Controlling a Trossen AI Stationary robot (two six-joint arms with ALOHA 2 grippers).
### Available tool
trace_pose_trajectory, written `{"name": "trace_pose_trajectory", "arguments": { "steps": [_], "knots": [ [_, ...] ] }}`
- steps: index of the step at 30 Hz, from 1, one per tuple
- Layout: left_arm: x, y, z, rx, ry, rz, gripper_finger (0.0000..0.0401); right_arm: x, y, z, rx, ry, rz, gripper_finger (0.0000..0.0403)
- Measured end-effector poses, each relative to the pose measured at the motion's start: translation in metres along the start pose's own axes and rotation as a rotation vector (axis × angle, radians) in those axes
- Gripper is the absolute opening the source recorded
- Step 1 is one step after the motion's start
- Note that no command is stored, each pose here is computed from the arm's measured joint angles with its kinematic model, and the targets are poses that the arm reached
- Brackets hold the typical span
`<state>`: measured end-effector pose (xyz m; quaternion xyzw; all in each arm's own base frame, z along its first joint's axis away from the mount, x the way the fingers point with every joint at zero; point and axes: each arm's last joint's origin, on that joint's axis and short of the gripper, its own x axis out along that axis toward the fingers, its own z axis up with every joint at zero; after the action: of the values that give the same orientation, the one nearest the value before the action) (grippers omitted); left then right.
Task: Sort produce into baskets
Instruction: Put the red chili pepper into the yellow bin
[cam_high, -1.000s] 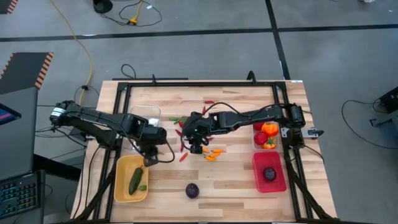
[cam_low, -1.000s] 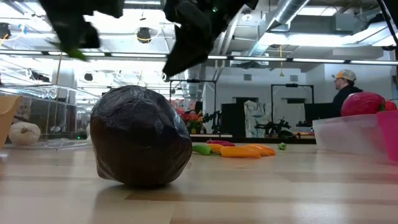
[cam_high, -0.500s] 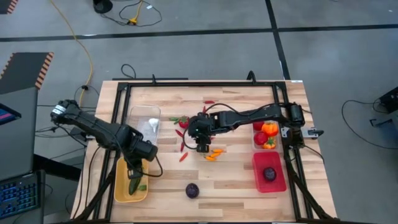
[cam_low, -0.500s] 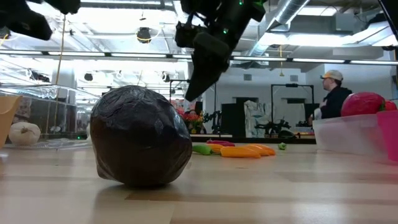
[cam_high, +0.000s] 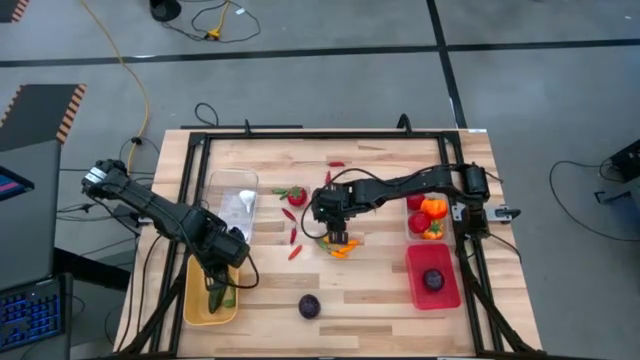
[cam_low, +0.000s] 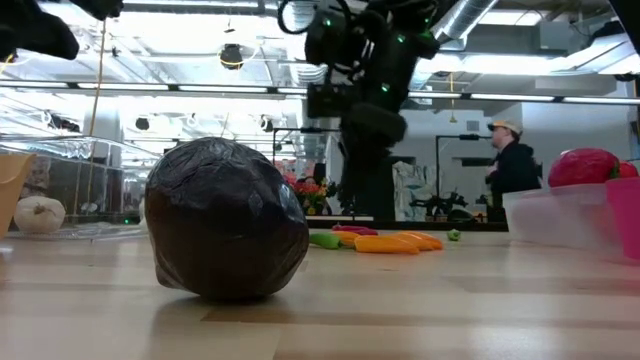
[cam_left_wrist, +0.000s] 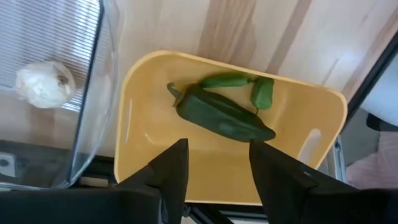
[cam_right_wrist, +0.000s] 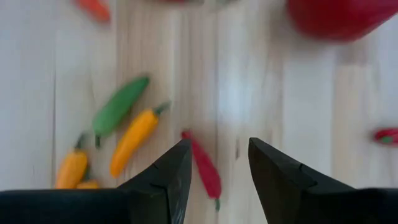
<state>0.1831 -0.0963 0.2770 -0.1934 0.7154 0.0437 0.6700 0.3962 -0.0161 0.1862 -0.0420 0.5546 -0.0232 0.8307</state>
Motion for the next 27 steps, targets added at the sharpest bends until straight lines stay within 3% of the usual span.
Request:
{"name": "trace_pose_trajectory", "arguments": {
  "steps": [19,27],
  "knots": [
    [0.0,0.002,0.002,0.035,-0.067,0.061,0.0159,0.025,0.004,-0.032,-0.007,0.088,0.005,0.0151],
    [0.0,0.002,0.003,0.036,-0.092,0.077,0.0159,0.025,-0.001,-0.032,0.015,0.08,-0.001,0.0132]
  ]
}}
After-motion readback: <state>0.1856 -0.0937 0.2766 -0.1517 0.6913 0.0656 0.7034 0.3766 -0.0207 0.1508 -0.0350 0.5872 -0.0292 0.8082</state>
